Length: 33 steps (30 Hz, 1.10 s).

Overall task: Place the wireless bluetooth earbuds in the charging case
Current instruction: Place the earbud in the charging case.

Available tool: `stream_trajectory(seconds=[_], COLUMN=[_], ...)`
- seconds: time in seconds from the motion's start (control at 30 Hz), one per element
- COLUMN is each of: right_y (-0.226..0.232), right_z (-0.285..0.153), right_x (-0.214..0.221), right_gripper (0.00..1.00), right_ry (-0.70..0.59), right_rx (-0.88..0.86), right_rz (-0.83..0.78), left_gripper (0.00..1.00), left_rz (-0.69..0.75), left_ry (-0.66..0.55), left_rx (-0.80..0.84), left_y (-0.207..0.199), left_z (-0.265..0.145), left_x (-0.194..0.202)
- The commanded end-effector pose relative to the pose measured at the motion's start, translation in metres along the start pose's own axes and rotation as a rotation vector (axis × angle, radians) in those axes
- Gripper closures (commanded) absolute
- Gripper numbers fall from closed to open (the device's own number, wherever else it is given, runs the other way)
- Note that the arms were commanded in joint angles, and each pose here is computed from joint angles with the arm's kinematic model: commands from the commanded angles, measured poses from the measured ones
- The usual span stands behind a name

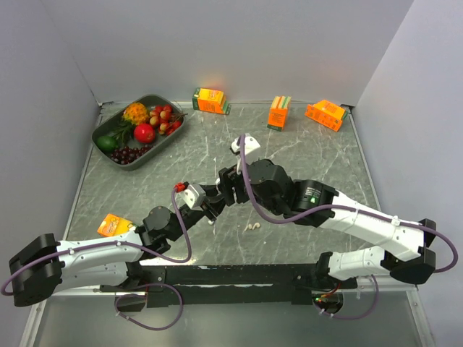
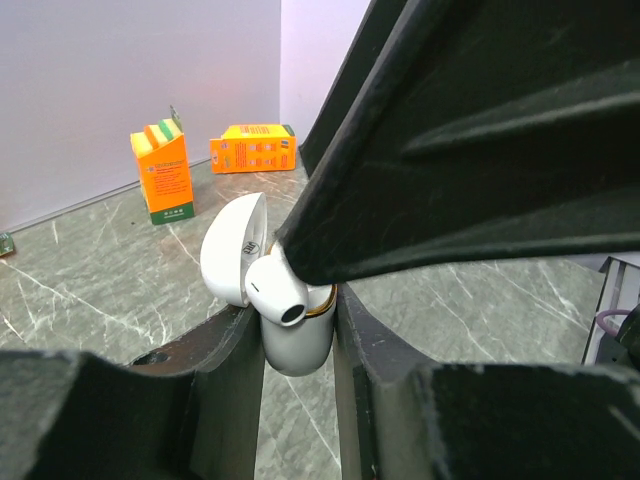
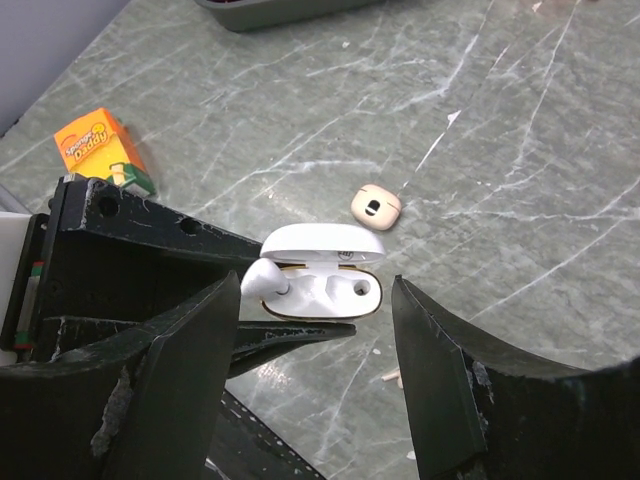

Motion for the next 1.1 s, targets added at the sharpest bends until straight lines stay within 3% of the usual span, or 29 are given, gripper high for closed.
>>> stream_trajectory(seconds=[0.0, 1.07], right_y=[0.009, -0.011], right_z=[0.0, -0.009], right_x=[-0.014, 0.001], right_gripper=[0.3, 0.3], right_ry=[-0.03, -0.027], right_rx=[-0.012, 0.064], right_rz=[0.024, -0.003], left_gripper=[0.99, 0.99], left_rz=[-0.037, -0.047], left_ry=[-0.08, -0.098], left_rx=[-0.003, 0.003], left_y=[-0.002, -0.003], left_z=[0.007, 0.003], left_x=[-0.022, -0.029])
Point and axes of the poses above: each gripper's point midway between its finger pads, its own z axis out along the fingers, its own y axis along the line the jaws close on, x = y × z, the point moved 6 cm from there along -z, back along the fingers, and after that the axes turned 2 degrees about z, right-handed, at the moved point
